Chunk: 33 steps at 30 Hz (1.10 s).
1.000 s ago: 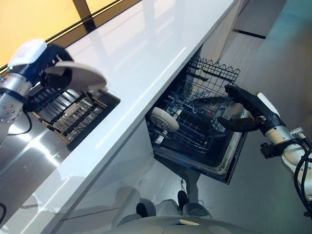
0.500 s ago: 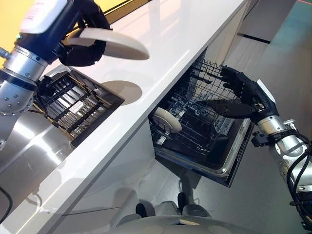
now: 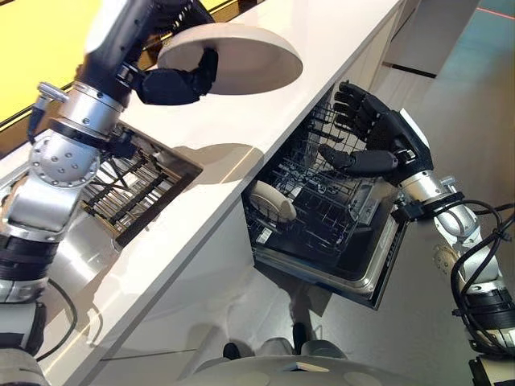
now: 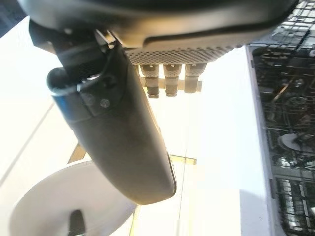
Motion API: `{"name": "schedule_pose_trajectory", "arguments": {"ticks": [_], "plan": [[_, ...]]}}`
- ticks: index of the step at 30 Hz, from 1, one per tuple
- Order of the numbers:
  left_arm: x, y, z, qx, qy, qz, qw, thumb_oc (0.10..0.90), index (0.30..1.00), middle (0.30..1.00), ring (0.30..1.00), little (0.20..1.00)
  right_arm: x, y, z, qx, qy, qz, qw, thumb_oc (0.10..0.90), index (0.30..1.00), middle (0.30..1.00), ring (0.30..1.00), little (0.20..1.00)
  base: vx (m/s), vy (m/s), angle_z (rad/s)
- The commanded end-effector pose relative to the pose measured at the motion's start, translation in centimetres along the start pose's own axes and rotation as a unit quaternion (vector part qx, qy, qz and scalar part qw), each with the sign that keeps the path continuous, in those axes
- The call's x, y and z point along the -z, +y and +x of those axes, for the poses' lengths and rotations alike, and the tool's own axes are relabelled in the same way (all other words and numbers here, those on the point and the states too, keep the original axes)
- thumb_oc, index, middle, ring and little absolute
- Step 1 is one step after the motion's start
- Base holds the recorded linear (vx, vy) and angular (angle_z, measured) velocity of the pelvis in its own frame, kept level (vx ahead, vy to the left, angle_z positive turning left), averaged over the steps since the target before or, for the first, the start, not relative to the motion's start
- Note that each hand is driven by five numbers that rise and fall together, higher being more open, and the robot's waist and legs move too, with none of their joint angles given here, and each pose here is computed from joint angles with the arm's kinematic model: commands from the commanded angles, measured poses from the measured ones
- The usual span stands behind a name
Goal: Pick up plates and place into dishwasher.
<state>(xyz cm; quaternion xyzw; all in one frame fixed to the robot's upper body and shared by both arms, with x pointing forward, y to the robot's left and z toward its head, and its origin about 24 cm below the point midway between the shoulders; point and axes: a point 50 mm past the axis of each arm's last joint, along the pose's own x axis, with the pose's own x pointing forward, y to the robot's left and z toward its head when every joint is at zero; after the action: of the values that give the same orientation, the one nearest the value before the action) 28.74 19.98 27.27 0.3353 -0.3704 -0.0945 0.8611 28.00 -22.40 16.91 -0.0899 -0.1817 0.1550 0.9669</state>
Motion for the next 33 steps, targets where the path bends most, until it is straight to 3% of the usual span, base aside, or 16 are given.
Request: {"name": "schedule_pose_trajectory", "arguments": {"ticks": [1, 33], "plan": [[-2.1, 2.2, 2.8, -0.067, -0.065, -0.001, 0.996, 0.100, 0.300, 0.300, 0.300, 0.200, -5.7, 0.9, 2.3, -0.025, -0.153, -0.002, 0.988, 0.800, 0.900, 0.900, 0.900, 0.900, 0.00, -0.012, -0.09], [-1.4, -5.0, 4.5, 0.033, -0.039, -0.150, 0.987, 0.100, 0.300, 0.300, 0.300, 0.200, -7.3, 2.4, 4.6, -0.050, -0.185, 0.018, 0.981, 0.800, 0.900, 0.900, 0.900, 0.900, 0.01, -0.001, -0.01]]}}
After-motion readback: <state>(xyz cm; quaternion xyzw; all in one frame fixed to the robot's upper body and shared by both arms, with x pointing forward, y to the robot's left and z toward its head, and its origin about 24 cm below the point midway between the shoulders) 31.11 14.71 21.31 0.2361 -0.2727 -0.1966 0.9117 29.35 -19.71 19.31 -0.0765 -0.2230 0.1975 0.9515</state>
